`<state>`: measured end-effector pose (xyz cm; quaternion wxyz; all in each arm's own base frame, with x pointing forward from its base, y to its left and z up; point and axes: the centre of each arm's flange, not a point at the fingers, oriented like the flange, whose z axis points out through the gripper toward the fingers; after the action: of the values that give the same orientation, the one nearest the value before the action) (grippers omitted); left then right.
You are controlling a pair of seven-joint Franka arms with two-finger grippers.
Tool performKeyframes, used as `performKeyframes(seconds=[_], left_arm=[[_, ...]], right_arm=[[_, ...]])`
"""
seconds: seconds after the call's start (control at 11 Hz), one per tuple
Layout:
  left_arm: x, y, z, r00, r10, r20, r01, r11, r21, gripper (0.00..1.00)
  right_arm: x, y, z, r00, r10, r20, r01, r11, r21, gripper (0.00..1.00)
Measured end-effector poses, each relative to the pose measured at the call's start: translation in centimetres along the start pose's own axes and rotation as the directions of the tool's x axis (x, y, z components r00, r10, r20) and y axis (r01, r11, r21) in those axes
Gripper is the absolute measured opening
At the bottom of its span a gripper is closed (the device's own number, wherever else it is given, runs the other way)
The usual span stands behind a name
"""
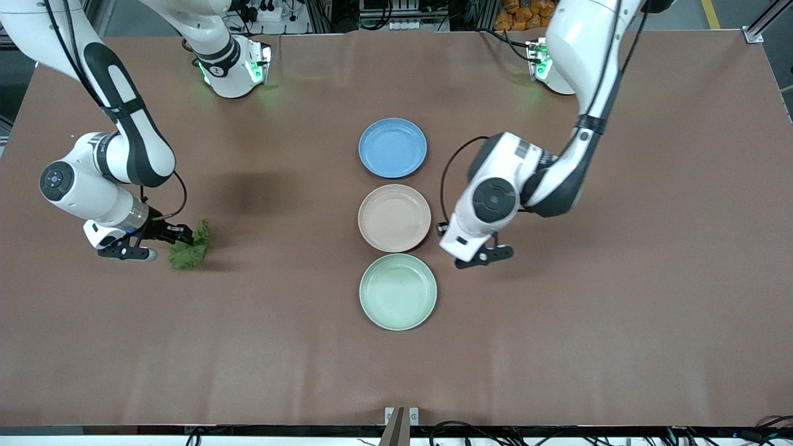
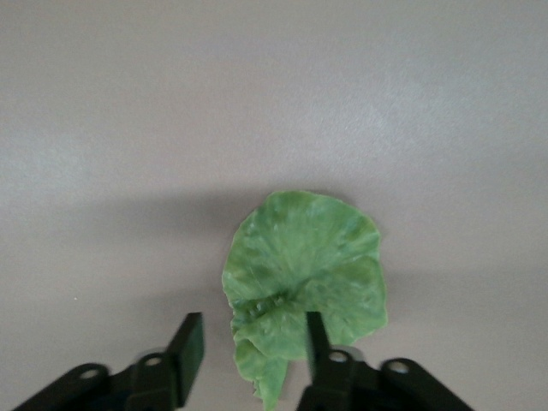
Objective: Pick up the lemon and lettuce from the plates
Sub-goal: 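Release the lettuce on the table while the left gripper carries the lemon away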
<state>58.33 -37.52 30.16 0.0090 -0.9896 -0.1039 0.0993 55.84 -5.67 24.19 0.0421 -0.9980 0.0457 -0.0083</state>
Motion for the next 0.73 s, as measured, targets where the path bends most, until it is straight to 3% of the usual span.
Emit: performKeyframes(seconds=[0.27,0.36,0.73], left_arm=[[2.9,-6.6,-1.5,0.998,0.053,0.018,-0.054,0.998,0.025,0.74],[3.7,-9.9,-2.3,0.995,0.093,0.028,-0.093,0.995,0.023,0.74],[4.9,-21.7,-4.1,0.979,0.197,0.059,-0.198,0.98,0.007,0.74]], right_arm=[[1.3,-0.6,-4.0,0.999,-0.015,0.04,0.015,1.0,0.004,0.92],[1.9,-1.1,-6.5,0.998,-0.025,0.059,0.025,1.0,0.007,1.0],[3.2,-3.6,-13.8,0.99,-0.069,0.121,0.068,0.998,0.016,1.0]])
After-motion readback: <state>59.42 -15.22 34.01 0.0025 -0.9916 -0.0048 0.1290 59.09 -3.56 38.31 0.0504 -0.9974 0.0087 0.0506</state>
